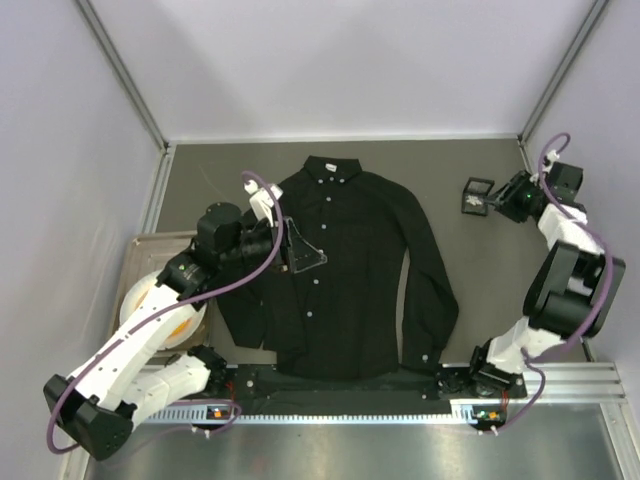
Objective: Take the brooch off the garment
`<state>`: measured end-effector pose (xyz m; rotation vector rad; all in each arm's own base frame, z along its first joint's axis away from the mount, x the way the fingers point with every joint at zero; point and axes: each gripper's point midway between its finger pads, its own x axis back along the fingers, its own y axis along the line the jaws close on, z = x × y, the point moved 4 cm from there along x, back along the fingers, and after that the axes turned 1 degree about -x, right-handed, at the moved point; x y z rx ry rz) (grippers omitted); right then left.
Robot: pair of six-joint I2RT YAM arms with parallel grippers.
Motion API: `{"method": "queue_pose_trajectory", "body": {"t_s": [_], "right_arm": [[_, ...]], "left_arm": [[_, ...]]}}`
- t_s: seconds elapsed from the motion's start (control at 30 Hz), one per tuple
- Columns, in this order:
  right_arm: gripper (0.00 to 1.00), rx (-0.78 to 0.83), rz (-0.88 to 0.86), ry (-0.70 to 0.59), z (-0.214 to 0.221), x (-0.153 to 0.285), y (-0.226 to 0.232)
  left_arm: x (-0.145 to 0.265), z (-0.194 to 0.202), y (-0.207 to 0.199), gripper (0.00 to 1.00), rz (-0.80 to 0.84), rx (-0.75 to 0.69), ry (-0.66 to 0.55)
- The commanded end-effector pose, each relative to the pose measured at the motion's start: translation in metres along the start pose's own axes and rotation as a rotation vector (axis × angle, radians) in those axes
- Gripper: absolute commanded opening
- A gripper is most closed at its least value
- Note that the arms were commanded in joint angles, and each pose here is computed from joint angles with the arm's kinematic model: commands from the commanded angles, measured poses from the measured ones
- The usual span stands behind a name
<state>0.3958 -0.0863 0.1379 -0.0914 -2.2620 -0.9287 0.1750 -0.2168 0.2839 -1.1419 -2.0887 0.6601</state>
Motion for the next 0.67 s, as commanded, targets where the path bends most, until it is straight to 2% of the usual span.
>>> {"method": "queue_pose_trajectory", "body": {"t_s": [0.0, 0.2, 0.27, 0.33, 0.37, 0.43, 0.5, 0.63], "right_arm": [[0.44, 0.224, 0.076, -0.044, 0.018, 0.051, 0.052], [0.56, 0.522, -0.081, -0.187, 0.064, 0.132, 0.153], [0.61, 0.553, -0.179, -0.25, 0.074, 0.168, 0.172], [0.63, 0.528, -0.243, -0.266, 0.087, 0.185, 0.179], [0.98, 0.508, -0.261, -0.269, 0.091, 0.193, 0.18], [0.99, 0.446, -0.263, -0.301, 0.093, 0.215, 0.177], [0.99, 0.458, -0.274, -0.319, 0.097, 0.229, 0.174], [0.99, 0.456, -0.409, -0.401, 0.104, 0.278, 0.184]], "left_arm": [[0.019, -0.028, -0.023, 0.7, -0.006, -0.1, -0.106], [0.035, -0.042, -0.024, 0.71, -0.106, -0.09, -0.176], [0.045, -0.044, -0.026, 0.71, -0.129, -0.086, -0.22], [0.058, -0.048, -0.029, 0.71, -0.155, -0.072, -0.283], [0.062, -0.048, -0.03, 0.71, -0.159, -0.068, -0.3], [0.072, -0.049, -0.032, 0.72, -0.169, -0.052, -0.349], [0.08, -0.048, -0.033, 0.72, -0.172, -0.037, -0.386], [0.097, -0.057, -0.042, 0.74, -0.179, -0.041, -0.474]]}}
